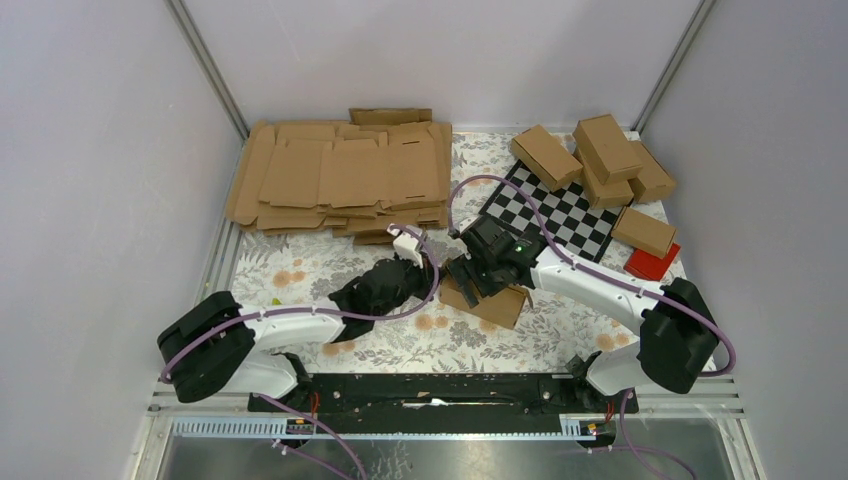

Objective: Fold the paper box

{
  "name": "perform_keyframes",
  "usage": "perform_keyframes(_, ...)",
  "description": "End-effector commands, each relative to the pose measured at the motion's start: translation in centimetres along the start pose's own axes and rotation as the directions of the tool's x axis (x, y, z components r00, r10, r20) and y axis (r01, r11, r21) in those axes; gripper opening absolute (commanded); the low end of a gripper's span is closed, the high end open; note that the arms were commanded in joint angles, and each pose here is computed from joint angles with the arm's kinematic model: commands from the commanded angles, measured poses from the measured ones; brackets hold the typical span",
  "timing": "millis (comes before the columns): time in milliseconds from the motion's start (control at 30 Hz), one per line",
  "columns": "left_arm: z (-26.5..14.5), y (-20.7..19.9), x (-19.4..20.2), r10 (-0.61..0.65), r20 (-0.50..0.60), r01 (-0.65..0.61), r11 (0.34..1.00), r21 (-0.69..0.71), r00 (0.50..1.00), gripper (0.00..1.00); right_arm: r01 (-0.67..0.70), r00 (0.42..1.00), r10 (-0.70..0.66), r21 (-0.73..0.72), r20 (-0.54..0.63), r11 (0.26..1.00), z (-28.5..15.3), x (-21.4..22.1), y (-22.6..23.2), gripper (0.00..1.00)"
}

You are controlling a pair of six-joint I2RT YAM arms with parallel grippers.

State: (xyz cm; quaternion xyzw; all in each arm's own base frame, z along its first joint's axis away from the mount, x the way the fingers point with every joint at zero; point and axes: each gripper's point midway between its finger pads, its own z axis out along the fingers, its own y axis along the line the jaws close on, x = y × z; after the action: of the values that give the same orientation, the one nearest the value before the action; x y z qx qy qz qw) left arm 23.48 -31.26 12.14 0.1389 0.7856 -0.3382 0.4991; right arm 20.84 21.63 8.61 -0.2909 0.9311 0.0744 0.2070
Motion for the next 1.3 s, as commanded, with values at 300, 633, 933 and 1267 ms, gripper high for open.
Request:
perform_keyframes(300, 1.3, -0.1, 2.0, -0.064, -0.055, 0.058, 0.992, -0.109, 0.996, 0.00, -0.019, 0.999, 0.017, 0.038, 0.051, 0.999, -0.1, -0.6, -0.3, 0.84)
perform_keyframes(633, 0.9, 1.2, 3.9, -0.018, -0.012, 0.016, 0.990, -0.137, 1.000, 0.00, -0.027, 0.992, 0.022, 0.037, 0.122, 0.999, -2.1, -1.2, -0.6, 1.00)
perform_keyframes(933, 1.1, 0.5, 3.0, 0.038, -0.013, -0.040, 0.982, -0.186, 0.999, 0.00, -0.136, 0.985, 0.123, 0.108, 0.122, 0.985, -5.7, 0.3, -2.3, 1.00)
perform_keyframes(1267, 1.0, -0.1, 2.2, 0.076, -0.022, -0.079, 0.973, -0.219, 0.997, 0.00, -0.388, 0.917, 0.348, 0.227, 0.197, 0.893, -8.4, 4.1, -5.4, 0.71)
